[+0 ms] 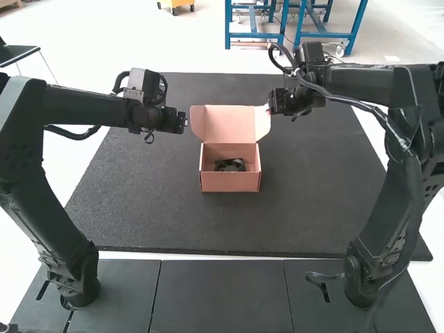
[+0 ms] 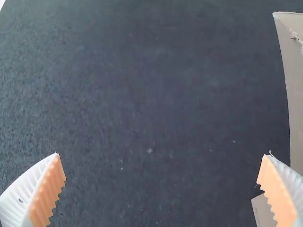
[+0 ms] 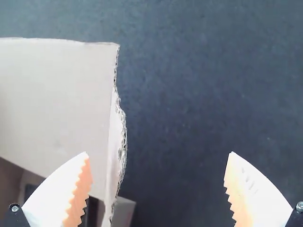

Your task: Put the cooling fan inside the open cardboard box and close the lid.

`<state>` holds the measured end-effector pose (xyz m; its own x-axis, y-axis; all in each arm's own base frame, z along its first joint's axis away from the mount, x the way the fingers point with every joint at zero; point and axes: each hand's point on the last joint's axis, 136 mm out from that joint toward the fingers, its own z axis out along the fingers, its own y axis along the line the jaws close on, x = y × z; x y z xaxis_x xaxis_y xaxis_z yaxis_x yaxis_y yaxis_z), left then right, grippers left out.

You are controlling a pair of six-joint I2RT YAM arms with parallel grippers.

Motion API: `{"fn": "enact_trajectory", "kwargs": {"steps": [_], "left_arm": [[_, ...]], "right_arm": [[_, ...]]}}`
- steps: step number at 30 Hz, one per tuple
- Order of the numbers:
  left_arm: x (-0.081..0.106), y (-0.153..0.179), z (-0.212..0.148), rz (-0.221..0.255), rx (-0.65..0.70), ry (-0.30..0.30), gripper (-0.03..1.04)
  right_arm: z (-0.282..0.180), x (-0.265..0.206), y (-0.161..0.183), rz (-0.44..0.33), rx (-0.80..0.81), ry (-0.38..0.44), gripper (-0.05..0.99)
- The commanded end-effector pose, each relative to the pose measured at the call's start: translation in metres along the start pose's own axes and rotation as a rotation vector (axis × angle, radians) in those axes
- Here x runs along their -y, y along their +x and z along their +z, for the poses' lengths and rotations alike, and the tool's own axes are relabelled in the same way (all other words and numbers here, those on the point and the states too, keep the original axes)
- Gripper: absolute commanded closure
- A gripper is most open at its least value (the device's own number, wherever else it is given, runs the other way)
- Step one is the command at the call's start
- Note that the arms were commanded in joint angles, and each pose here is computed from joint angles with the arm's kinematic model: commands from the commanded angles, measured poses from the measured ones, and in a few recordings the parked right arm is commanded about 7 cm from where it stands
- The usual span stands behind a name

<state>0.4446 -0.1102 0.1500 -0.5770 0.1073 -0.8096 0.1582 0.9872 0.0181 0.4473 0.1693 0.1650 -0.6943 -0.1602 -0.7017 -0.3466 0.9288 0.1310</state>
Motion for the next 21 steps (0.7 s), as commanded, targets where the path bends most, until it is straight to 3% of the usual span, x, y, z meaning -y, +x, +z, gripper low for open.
{"fn": "enact_trajectory", "kwargs": {"steps": [1,21], "left_arm": [[-0.004,-0.012,-0.001,-0.017,0.034,-0.016,0.05],[0.022,-0.019,-0.002,-0.014,0.062,0.109,0.05]], "right_arm": [[-0.005,-0.005,-0.01,-0.002,0.018,-0.023,0.3],[-0.003,-0.013,-0.023,0.031,-0.003,-0.065,0.31]]}}
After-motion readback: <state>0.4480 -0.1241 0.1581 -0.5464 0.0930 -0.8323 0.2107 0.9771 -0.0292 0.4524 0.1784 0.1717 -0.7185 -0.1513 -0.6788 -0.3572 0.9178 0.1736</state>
